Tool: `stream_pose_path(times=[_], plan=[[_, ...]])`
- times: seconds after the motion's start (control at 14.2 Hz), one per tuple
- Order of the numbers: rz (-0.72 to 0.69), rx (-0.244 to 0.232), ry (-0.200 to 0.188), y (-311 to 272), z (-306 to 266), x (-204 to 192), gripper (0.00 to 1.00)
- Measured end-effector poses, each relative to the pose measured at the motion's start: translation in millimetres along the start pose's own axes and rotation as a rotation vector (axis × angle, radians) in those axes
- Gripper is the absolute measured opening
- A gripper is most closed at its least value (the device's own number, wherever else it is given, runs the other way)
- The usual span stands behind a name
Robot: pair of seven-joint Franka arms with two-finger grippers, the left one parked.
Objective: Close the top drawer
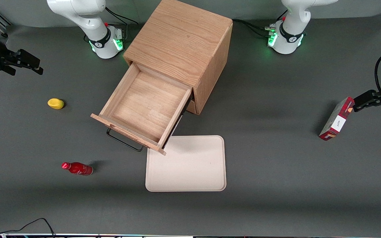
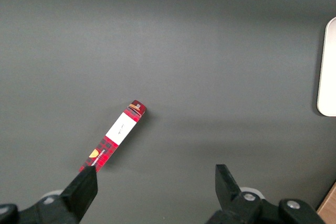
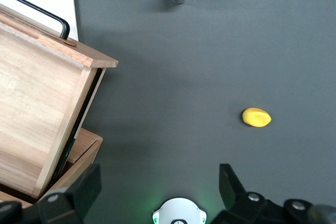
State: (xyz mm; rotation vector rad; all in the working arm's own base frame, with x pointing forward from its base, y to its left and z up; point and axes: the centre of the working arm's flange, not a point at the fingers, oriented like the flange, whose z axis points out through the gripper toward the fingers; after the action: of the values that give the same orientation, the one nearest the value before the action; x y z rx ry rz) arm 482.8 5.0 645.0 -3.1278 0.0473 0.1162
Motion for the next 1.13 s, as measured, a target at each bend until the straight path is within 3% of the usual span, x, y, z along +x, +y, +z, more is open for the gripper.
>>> stream_pose_path(times=[0.35, 0.78, 0.99, 1.13], plan=[[0.0, 0.0, -0.001, 0, 2, 2, 1.0], [-0.006, 0.006, 0.043, 0, -11, 11, 1.0], [-0.049, 0.024, 0.083, -25, -31, 35, 1.0], [-0.101, 0.028, 0.07, -54, -40, 60, 1.0]])
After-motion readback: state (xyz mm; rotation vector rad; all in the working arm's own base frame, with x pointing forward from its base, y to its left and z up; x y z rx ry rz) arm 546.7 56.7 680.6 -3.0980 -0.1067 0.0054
